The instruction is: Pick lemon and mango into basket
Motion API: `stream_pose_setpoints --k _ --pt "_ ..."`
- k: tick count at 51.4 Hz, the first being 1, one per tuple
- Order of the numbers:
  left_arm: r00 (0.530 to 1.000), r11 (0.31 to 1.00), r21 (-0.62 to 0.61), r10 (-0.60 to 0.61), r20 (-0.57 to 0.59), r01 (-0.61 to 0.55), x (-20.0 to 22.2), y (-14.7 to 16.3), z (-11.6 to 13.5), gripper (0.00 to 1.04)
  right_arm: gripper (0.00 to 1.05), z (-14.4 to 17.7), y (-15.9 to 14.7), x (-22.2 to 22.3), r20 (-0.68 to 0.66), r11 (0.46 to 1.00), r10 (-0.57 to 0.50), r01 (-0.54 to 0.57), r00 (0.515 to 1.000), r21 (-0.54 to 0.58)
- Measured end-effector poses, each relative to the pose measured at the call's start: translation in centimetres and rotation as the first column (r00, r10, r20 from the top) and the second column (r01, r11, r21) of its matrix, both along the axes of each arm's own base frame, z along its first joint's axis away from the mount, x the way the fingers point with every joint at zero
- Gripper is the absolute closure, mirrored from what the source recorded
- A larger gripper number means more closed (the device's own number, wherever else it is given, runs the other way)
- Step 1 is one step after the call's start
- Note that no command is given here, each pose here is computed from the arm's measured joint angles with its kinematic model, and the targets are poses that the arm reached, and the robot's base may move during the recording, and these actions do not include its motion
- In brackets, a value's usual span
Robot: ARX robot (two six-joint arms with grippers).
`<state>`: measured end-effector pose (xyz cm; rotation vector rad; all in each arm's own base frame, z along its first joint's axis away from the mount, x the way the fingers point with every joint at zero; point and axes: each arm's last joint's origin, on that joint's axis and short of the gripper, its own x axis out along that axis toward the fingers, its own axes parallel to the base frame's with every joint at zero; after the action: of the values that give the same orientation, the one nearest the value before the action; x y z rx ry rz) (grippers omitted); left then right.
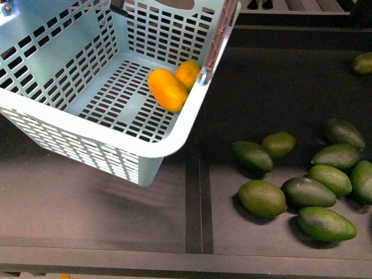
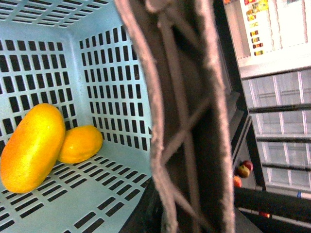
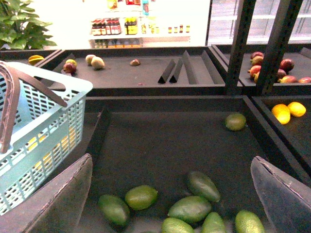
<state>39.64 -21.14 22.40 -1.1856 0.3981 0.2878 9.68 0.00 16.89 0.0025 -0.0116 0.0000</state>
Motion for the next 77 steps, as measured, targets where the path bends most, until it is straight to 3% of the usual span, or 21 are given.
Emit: stream_pose_setpoints --k 18,26,37,50,58,65,69,72,73,74,77 --pt "0.995 0.995 -0.057 0.073 -0.067 -0.077 5.9 3.4 -4.0 1.00 0.09 0.0 0.0 0.0 0.000 1.000 0.000 0.000 1.000 0.000" --pt "0.988 0.993 -0.073 0.081 -0.132 -0.091 7.6 4.8 -6.9 1.00 0.09 0.0 0.0 0.0 0.000 1.000 0.000 0.000 1.000 0.000" --pt "0.990 0.993 -0.094 0.057 -0.128 -0.069 7.8 5.6 -7.3 0.99 0.09 0.0 0.0 0.0 0.000 1.000 0.000 0.000 1.000 0.000" --pt "0.991 0.994 -0.077 0.062 -0.121 -0.072 5.8 6.7 -8.1 0.61 0.09 0.0 0.0 0.0 0.000 1.000 0.000 0.000 1.000 0.000" --pt "0.984 0.987 -0.019 0.155 -0.093 -0.157 2.6 7.9 -5.1 0.27 0.09 0.0 0.0 0.0 0.000 1.000 0.000 0.000 1.000 0.000" --pt "0.960 0.974 0.068 0.224 -0.165 -0.216 -0.7 8.1 -3.4 0.06 0.09 0.0 0.0 0.0 0.000 1.000 0.000 0.000 1.000 0.000" --pt "0.963 0.978 0.073 0.208 -0.172 -0.198 -1.2 7.9 -3.4 0.08 0.09 0.0 0.0 0.0 0.000 1.000 0.000 0.000 1.000 0.000" --pt "0.999 0.996 0.089 0.034 -0.037 -0.031 -1.4 8.2 -4.3 0.17 0.09 0.0 0.0 0.0 0.000 1.000 0.000 0.000 1.000 0.000" --pt "0.999 0.991 0.130 -0.031 0.017 0.028 -1.7 8.4 -4.7 0.21 0.09 0.0 0.0 0.0 0.000 1.000 0.000 0.000 1.000 0.000" --pt "0.988 0.962 0.254 -0.126 0.090 0.100 -2.4 9.0 -5.3 0.26 0.09 0.0 0.0 0.0 0.001 1.000 0.000 0.000 1.000 0.000" --pt "0.937 0.819 0.559 -0.284 0.203 0.127 -5.1 11.0 -5.9 0.41 0.09 0.0 0.0 0.0 0.000 1.000 0.000 0.000 1.000 0.000"
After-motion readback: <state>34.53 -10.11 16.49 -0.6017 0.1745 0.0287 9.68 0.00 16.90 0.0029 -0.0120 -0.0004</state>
